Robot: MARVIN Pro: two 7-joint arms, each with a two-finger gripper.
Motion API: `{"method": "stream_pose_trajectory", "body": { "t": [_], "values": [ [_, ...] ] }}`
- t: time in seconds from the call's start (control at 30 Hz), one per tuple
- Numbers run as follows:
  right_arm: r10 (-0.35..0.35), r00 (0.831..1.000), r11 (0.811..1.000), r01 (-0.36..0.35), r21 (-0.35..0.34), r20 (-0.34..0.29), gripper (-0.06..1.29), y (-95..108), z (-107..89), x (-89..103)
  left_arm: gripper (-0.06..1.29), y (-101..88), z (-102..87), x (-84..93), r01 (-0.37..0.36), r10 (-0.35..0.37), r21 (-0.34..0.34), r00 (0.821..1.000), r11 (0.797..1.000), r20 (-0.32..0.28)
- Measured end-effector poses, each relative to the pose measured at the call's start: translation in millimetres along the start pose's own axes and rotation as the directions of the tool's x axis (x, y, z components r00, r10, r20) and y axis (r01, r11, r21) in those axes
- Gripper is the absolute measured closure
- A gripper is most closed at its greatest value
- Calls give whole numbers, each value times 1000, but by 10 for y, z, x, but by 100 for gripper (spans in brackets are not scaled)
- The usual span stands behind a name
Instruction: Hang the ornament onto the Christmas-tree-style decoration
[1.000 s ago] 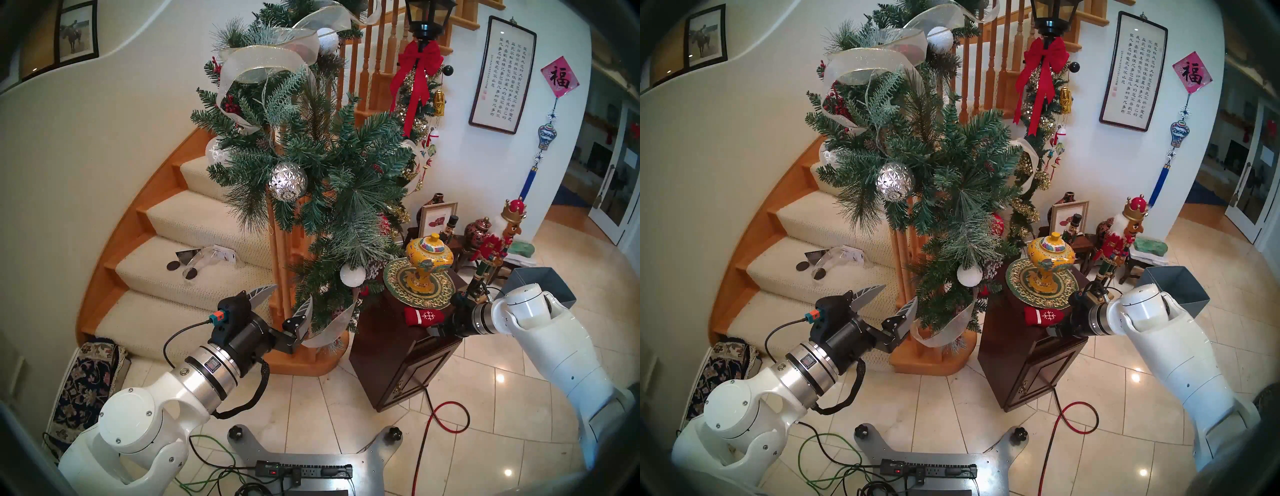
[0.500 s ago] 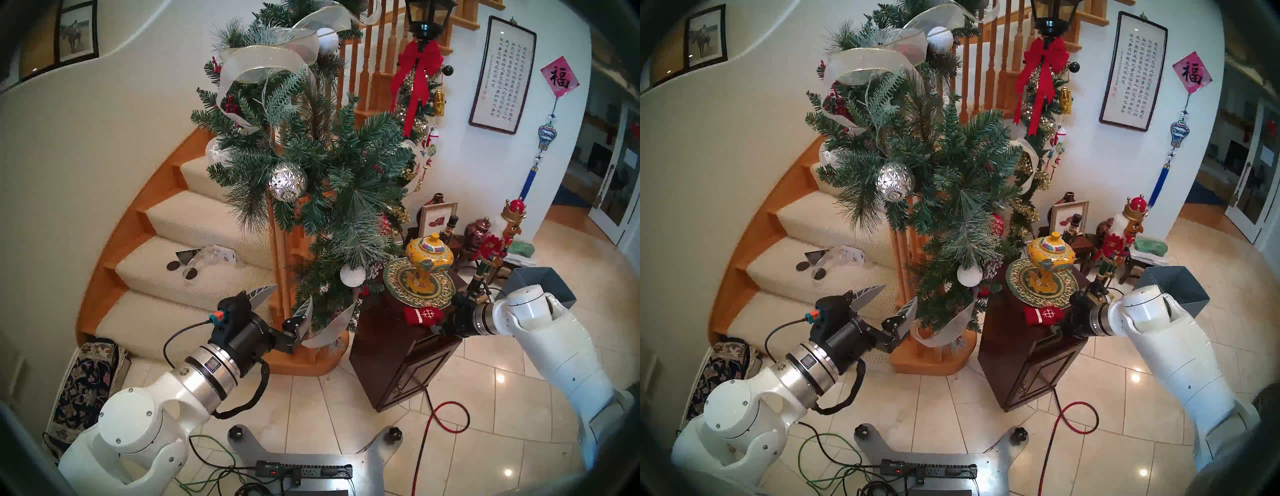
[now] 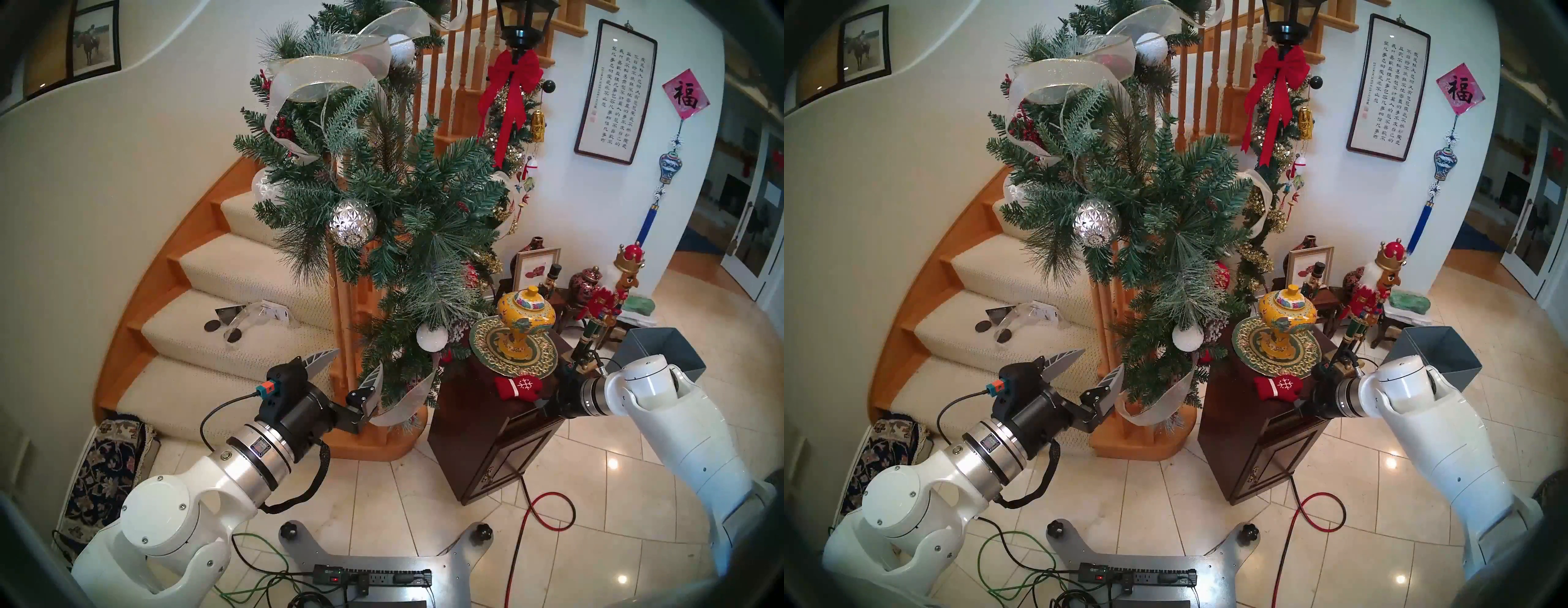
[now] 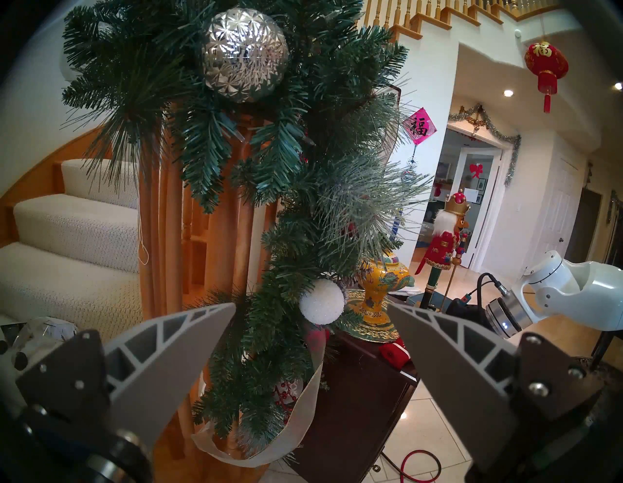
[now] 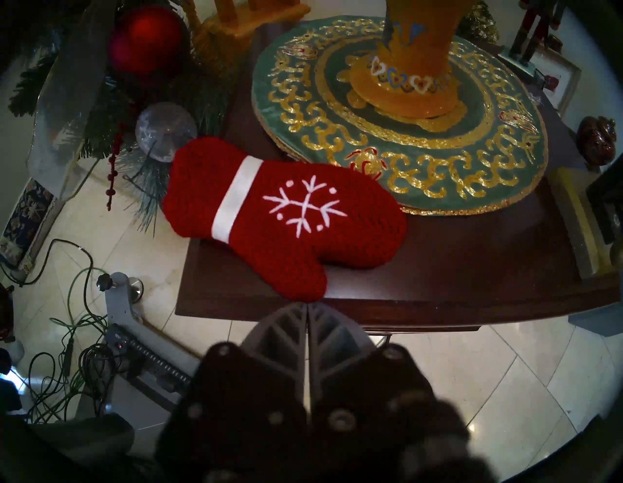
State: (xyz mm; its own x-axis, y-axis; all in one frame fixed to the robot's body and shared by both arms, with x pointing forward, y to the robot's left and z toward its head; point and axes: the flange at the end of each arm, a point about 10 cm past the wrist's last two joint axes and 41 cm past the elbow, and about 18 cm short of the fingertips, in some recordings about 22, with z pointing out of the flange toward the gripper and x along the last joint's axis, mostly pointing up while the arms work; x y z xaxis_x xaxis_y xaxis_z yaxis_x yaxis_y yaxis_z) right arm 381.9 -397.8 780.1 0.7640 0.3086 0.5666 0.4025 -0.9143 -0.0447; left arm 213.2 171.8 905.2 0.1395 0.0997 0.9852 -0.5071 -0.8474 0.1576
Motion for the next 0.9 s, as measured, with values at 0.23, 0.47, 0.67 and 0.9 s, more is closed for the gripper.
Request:
{"method": "stream_pose_trajectory", "body": {
  "t": [0.23, 0.47, 0.67, 0.9],
  "values": [
    [4, 1000, 1000, -4, 1, -2, 127, 1, -24, -26, 0, 0, 0, 0, 0, 0, 0, 1000, 1000, 0],
    [3, 1000, 1000, -3, 8, -4, 85, 8, -53, -37, 0, 0, 0, 0, 0, 0, 0, 1000, 1000, 0],
    [-3, 1000, 1000, 3, 19, -7, 65, 11, -84, -18, 0, 0, 0, 0, 0, 0, 0, 1000, 1000, 0],
    [-13, 1000, 1000, 13, 26, -12, 1, 26, -133, 20, 0, 0, 0, 0, 0, 0, 0, 1000, 1000, 0]
  ]
}}
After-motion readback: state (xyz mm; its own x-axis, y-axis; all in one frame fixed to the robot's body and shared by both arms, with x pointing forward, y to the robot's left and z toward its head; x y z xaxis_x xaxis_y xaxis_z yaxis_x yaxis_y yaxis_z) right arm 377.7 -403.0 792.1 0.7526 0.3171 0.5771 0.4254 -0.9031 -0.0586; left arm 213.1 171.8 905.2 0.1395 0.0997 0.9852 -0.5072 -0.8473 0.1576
